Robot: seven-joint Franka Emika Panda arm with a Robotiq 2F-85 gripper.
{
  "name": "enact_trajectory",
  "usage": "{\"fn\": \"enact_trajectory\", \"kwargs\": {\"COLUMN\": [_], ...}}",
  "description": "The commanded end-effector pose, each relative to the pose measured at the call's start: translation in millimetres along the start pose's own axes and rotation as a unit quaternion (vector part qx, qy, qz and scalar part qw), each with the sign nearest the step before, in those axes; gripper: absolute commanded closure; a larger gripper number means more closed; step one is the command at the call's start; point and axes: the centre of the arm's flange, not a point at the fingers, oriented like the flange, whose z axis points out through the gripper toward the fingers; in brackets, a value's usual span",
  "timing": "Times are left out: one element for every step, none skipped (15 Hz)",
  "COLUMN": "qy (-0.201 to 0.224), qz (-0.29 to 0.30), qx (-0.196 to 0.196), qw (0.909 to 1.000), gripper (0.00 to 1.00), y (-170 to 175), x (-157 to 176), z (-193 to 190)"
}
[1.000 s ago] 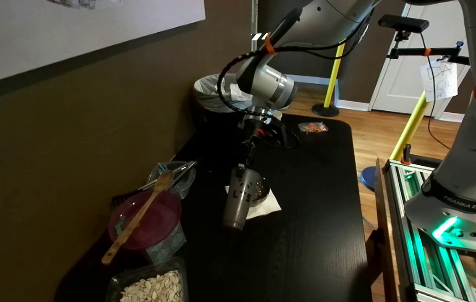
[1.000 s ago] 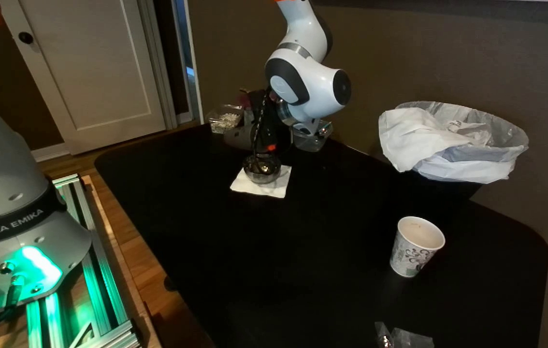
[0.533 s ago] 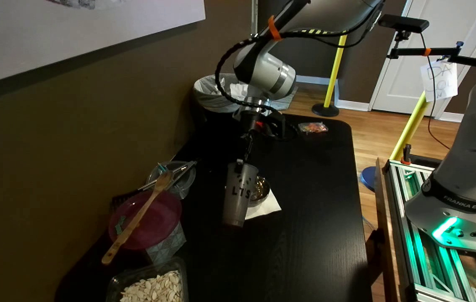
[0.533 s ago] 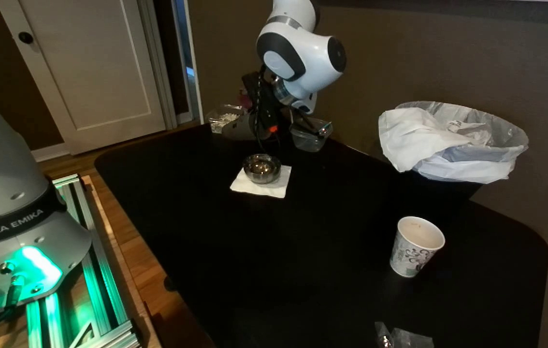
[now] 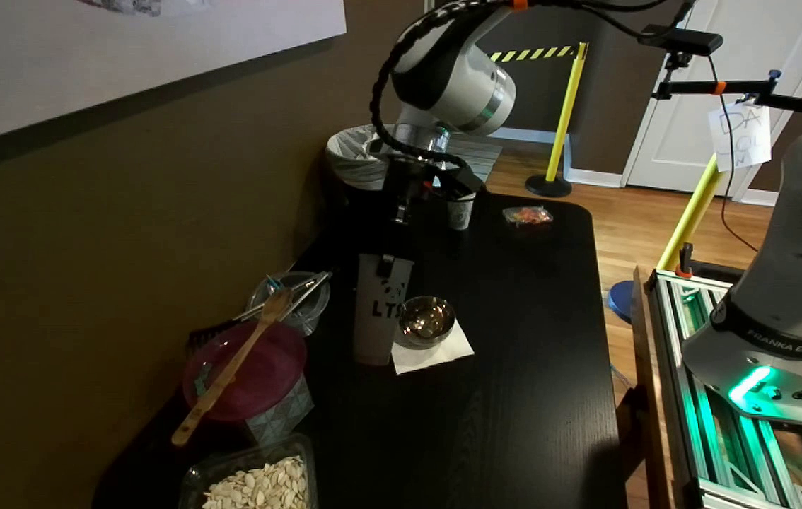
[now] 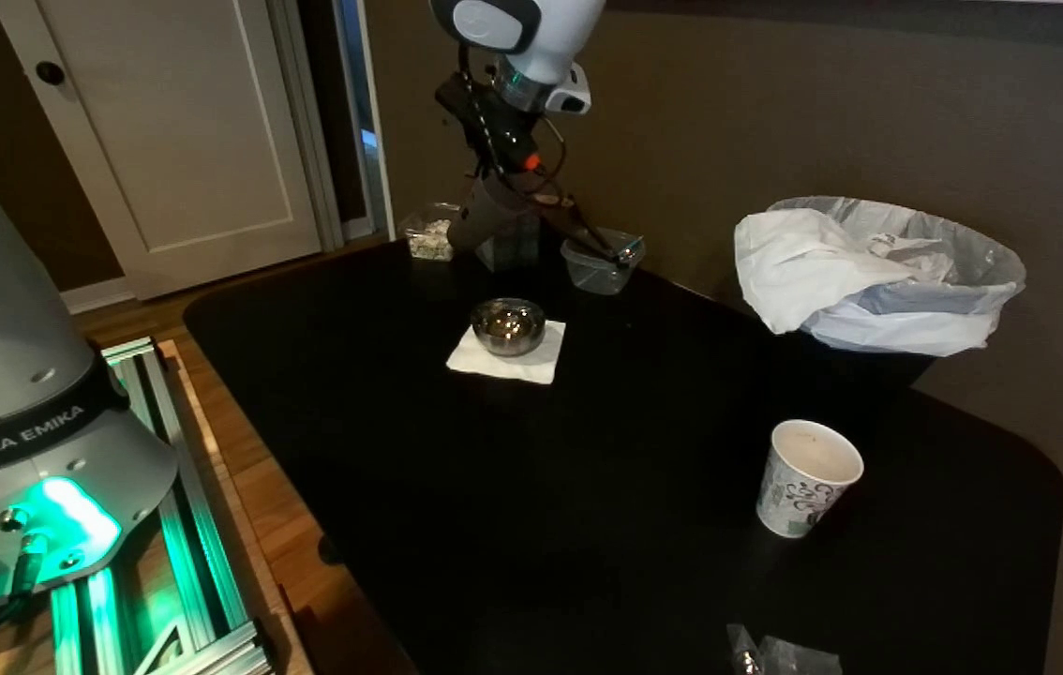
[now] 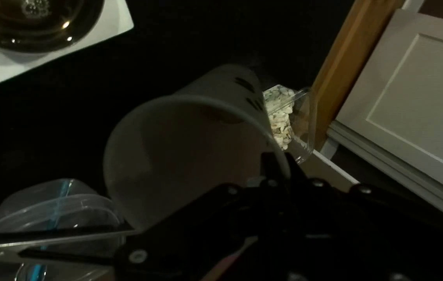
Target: Pour the liquid in the cup into the metal bowl
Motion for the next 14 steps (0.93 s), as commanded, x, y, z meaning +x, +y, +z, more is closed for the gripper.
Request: {"fn": "enact_trajectory", "kwargs": {"qy": [0.003,0.001,0.000,-0.003,-0.006,-0.012,-0.018,-0.026,-0.031,-0.037,-0.040,-0.045,-0.050,-0.057], "qz": [-0.068,-0.085,-0.105,-0.124,-0.145,-0.166,-0.188,-0.210,-0.229,-0.246,-0.263,-0.279,-0.296,-0.309], "qx": [-0.075,-0.098,-0.117,-0.138,-0.157,-0.175,-0.193,-0.207,-0.219,-0.228,-0.236,-0.241,-0.247,-0.249], "qw": [0.9948,0.9916,0.9875,0.9827,0.9769,0.9704,0.9629,0.9551,0.9479,0.9414,0.9344,0.9284,0.9216,0.9161], "gripper": [0.99,0.99,0.99,0.99,0.99,0.99,0.99,0.99,0.99,0.99,0.99,0.99,0.99,0.99], "y": [-21,-22,-26,-28,-30,-33,-34,-36,-38,-40,-42,-44,-46,-48], "x": [-2,2,5,7,9,9,8,6,6,4,2,0,-1,-3], "z": [8,12,15,20,24,30,35,41,47,52,58,65,72,79]}}
